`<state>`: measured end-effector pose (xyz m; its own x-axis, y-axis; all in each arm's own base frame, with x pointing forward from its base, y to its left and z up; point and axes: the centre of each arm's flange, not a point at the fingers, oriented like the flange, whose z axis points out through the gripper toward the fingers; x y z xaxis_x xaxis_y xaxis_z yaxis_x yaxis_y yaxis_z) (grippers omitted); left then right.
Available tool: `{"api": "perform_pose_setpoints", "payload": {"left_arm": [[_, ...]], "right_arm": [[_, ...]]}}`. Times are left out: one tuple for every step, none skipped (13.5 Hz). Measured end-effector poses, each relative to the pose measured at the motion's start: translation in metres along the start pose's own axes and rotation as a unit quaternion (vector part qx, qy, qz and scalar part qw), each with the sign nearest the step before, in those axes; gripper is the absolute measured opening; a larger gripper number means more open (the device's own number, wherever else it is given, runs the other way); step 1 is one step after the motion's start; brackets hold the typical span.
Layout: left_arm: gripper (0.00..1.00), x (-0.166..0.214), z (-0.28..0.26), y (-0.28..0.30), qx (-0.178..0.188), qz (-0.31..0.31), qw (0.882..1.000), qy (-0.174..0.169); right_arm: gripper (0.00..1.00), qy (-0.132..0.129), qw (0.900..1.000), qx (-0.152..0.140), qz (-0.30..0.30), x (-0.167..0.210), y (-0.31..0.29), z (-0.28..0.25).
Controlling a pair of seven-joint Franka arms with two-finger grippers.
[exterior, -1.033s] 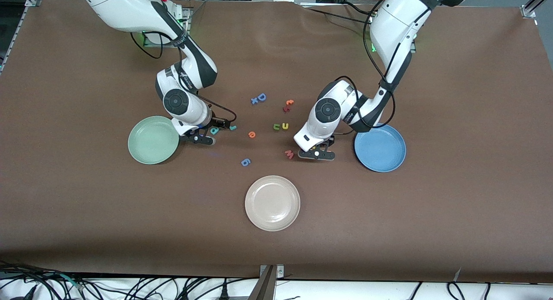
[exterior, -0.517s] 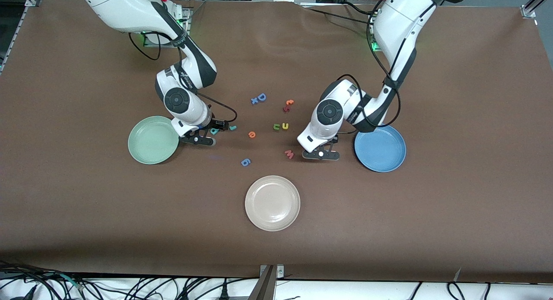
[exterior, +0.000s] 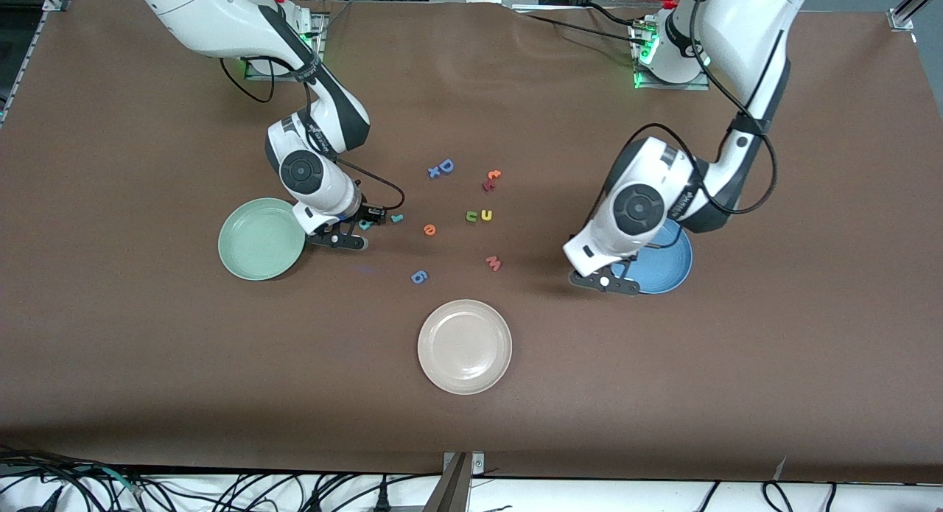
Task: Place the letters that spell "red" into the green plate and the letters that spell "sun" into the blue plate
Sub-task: 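Set the yellow 2 on the blue plate with the left gripper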
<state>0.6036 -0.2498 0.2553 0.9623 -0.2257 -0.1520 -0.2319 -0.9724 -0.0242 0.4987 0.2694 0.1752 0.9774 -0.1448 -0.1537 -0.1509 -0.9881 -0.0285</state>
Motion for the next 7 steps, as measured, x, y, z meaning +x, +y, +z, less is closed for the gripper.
{"api": "perform_pose_setpoints", "payload": {"left_arm": [[0.22, 0.003, 0.009, -0.018, -0.003, 0.019, 1.000, -0.003], [0.22, 0.005, 0.018, -0.031, -0.005, 0.034, 0.999, -0.005], [0.22, 0.007, 0.028, -0.044, -0.008, 0.046, 0.999, -0.007], [0.22, 0.010, 0.037, -0.055, -0.012, 0.055, 0.998, -0.007], [0.22, 0.012, 0.045, -0.064, -0.014, 0.061, 0.998, -0.006], [0.22, 0.013, 0.052, -0.069, -0.016, 0.063, 0.998, -0.006], [0.22, 0.014, 0.056, -0.070, -0.017, 0.064, 0.998, -0.007]], "right_arm": [[0.61, -0.001, 1.000, -0.001, 0.001, 0.000, 0.001, 0.002], [0.61, -0.002, 1.000, -0.001, 0.001, 0.000, 0.001, 0.003], [0.60, -0.003, 1.000, -0.002, 0.002, 0.001, 0.002, 0.004], [0.58, -0.002, 1.000, -0.002, 0.003, 0.001, 0.003, 0.004], [0.57, -0.002, 1.000, -0.002, 0.002, 0.001, 0.003, 0.004], [0.47, -0.001, 1.000, -0.002, 0.003, 0.002, 0.003, 0.003], [0.41, -0.001, 1.000, -0.002, 0.003, 0.002, 0.003, 0.002]]}}
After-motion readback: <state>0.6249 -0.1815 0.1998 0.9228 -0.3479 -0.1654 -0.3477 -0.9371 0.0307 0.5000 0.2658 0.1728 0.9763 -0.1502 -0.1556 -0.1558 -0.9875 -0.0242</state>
